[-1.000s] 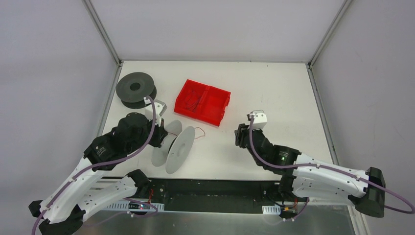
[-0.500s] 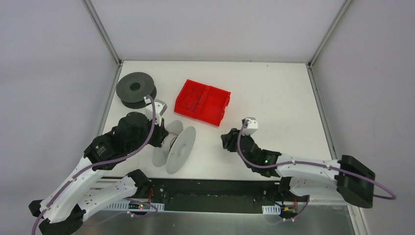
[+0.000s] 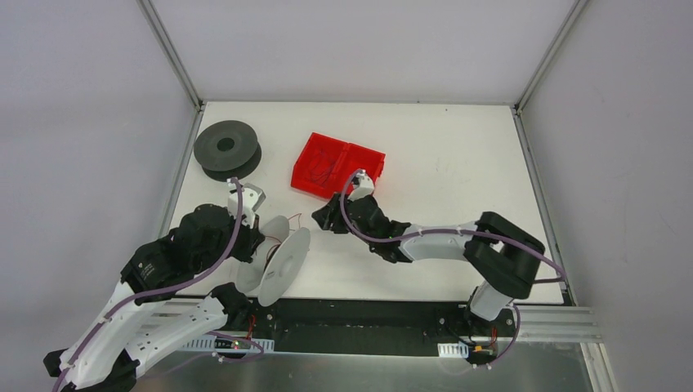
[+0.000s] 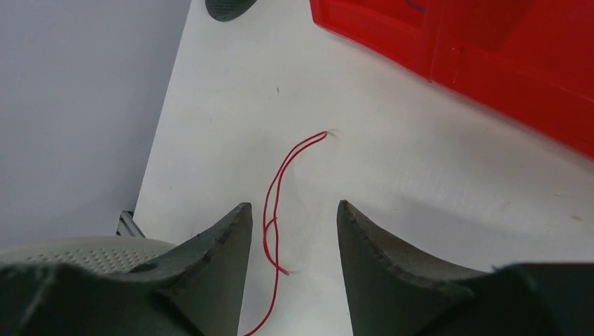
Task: Wrap the cables
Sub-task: Wrap the cable around the cable reel.
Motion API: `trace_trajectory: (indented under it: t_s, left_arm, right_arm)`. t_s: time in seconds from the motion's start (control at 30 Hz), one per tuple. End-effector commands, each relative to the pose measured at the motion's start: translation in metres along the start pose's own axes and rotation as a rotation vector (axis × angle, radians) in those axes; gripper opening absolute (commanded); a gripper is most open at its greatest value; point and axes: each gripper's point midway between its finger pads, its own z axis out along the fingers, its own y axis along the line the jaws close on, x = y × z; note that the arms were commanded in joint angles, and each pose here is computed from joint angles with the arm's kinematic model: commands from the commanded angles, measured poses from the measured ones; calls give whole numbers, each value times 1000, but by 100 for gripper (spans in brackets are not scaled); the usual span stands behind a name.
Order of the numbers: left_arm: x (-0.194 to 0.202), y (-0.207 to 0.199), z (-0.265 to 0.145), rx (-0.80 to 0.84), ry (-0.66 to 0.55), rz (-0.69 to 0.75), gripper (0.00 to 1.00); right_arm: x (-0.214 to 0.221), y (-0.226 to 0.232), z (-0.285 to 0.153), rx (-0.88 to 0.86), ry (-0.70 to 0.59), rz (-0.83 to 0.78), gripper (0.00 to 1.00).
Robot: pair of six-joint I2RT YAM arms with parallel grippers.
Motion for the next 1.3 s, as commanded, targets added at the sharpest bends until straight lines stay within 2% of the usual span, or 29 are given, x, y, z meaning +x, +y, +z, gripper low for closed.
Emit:
trace_trajectory:
  t_s: [0.0, 0.13, 0.27, 0.4, 0.57, 0.7, 0.83, 0.97, 1.27]
  left_arm:
    - [-4, 9, -2, -39, -45, 14, 0]
    - [-3, 11, -1, -47, -42, 19, 0]
    - [-7, 11, -3, -47, -56, 9, 0]
    - [-16, 11, -7, -53, -91, -9, 0]
    - [-27, 20, -14, -99, -128, -27, 0]
    - [-31, 36, -17, -196, -154, -41, 0]
    - [-36, 42, -20, -227, -185, -64, 0]
    - [-38, 40, -19, -219, -189, -80, 0]
    - [-41, 39, -21, -217, -210, -114, 0]
  right_arm:
    - [10, 36, 23, -142, 75, 108, 51]
    - [25, 46, 33, -191, 140, 164, 50]
    - [37, 27, 31, -151, 138, 247, 48]
    - [46, 16, 29, -132, 153, 240, 48]
    - [45, -13, 17, -94, 79, 230, 44]
    - [46, -21, 3, -159, 8, 154, 44]
    - [63, 13, -2, -354, -30, 23, 44]
    - [87, 42, 3, -464, -34, -121, 47]
    - [96, 45, 41, -418, -139, -278, 49]
